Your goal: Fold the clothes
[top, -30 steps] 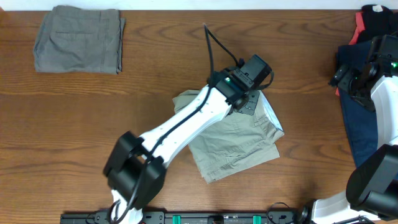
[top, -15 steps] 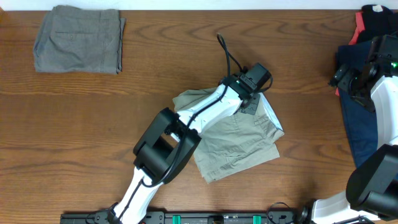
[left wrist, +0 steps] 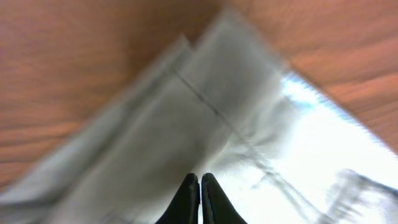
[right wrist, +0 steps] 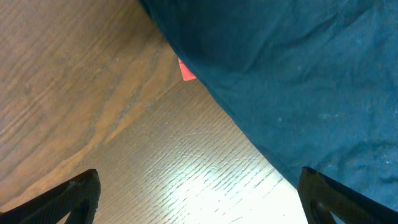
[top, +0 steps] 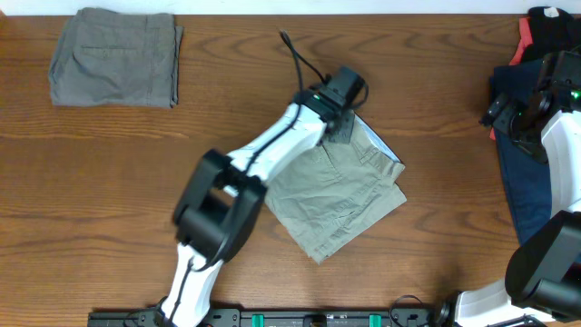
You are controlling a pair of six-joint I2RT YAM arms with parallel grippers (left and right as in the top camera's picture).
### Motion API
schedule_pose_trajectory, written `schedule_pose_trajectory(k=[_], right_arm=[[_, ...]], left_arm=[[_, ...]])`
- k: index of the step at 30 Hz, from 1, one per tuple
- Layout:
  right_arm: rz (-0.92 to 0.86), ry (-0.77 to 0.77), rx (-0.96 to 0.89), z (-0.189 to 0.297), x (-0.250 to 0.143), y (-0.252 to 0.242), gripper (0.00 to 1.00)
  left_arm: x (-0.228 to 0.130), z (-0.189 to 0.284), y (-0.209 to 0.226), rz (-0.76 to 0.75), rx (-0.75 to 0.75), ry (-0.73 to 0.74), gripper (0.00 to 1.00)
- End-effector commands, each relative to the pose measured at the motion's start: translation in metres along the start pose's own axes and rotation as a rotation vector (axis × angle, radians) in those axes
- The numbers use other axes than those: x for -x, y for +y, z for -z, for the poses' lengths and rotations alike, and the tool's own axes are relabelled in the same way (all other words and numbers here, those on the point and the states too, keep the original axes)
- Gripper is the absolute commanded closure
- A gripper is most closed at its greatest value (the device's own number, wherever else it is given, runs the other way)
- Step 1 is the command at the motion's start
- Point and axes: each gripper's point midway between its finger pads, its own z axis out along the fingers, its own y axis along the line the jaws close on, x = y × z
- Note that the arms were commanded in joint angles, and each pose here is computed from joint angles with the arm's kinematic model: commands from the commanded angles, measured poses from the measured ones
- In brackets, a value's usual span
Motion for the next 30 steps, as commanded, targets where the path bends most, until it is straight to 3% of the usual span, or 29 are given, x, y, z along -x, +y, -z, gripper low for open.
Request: schedule_pose_trajectory(k=[1,5,8,21,30], right_arm=[[0.010,-0.013,-0.007,0.004,0.002,-0.002,0.01],[0.012,-0.014,-0.006,0.004,0.002,-0.001,0.01],[0.012,-0.013,-0.006,0.004,0.002,-0.001,0.01],[0.012,-0.013,-0.006,0.004,0.002,-0.001,0.01],[0.012,-0.014,-0.006,0.004,0.002,-0.001,0.01]], left_arm=[[0.049,0.096,-0.004,0.011,-0.060,-0.199,0.94],[0.045,0.136,0.006,0.024,-0.057,-0.208,0.94],[0.024,0.136,0.014,0.021,-0.023,-0.126,0.93],[-0.059,0.035,0.039,0.013,0.090,0.233,0.94],[-0.064,-0.014,0.091,-0.002,0.231,0.276,0.93]])
